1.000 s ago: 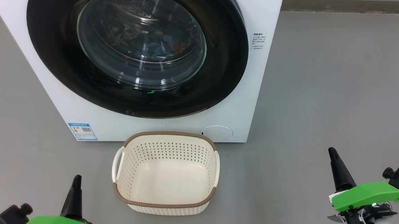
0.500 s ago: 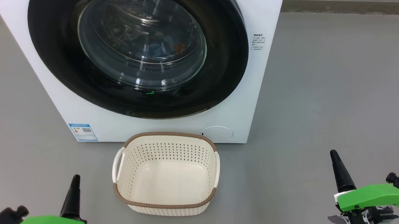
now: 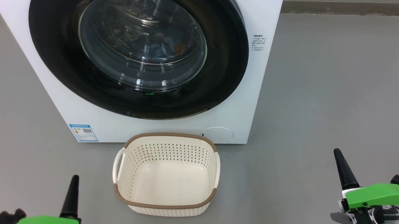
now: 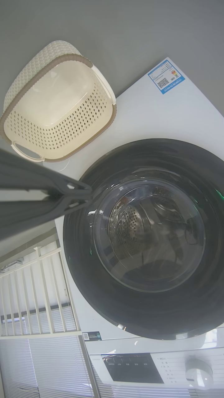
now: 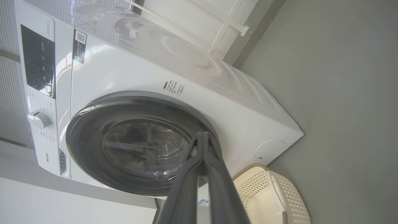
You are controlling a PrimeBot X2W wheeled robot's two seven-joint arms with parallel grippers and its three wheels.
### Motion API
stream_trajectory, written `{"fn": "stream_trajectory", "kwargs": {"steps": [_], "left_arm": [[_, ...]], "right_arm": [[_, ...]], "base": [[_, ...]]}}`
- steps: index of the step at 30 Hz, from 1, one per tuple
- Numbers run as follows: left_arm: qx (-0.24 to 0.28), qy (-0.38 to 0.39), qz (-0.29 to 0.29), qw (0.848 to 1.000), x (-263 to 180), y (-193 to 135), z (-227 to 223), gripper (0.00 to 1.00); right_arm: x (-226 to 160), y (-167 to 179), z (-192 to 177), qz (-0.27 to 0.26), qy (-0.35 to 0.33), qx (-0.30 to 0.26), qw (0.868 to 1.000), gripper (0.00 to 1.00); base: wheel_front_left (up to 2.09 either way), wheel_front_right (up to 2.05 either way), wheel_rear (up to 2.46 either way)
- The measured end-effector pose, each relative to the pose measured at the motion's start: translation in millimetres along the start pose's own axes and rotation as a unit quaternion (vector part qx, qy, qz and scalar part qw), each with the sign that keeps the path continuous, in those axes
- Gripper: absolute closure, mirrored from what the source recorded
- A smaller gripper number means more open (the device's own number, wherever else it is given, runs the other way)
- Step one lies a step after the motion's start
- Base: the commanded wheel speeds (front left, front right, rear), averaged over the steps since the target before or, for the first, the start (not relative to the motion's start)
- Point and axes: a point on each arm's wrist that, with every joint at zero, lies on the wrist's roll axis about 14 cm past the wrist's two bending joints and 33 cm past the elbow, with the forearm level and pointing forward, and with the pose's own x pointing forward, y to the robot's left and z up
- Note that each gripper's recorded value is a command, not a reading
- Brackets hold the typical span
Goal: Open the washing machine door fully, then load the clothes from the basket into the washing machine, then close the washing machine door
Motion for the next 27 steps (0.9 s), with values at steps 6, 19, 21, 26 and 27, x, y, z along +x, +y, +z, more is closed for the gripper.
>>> {"fn": "stream_trajectory", "kwargs": {"steps": [6, 19, 21, 26, 27], "left_arm": [[-0.026, 0.001, -0.001, 1.000, -0.1, -0.8, -0.9, 1.00], [-0.083, -0.001, -0.009, 0.997, -0.6, -3.7, 2.9, 1.00], [-0.097, -0.002, -0.010, 0.995, -0.6, -4.5, 3.0, 1.00], [-0.117, -0.001, -0.013, 0.993, -0.8, -5.5, 3.7, 1.00], [-0.122, -0.003, -0.014, 0.992, -0.8, -5.9, 4.4, 1.00]], "right_arm": [[-0.4, 0.9, -0.4, 0.001, 0.000, 0.031, 1.000, 1.00], [-4.4, -2.0, 2.9, -0.002, -0.008, 0.098, 0.995, 1.00], [-4.5, -1.7, 4.2, -0.001, -0.009, 0.110, 0.994, 1.00], [-4.6, 0.6, 4.5, 0.003, -0.012, 0.135, 0.991, 1.00], [-4.6, 0.9, 4.6, 0.003, -0.012, 0.141, 0.990, 1.00]], "base": [[0.00, 0.00, 0.00], [0.00, 0.00, 0.00], [0.00, 0.00, 0.00], [0.00, 0.00, 0.00], [0.00, 0.00, 0.00]]}}
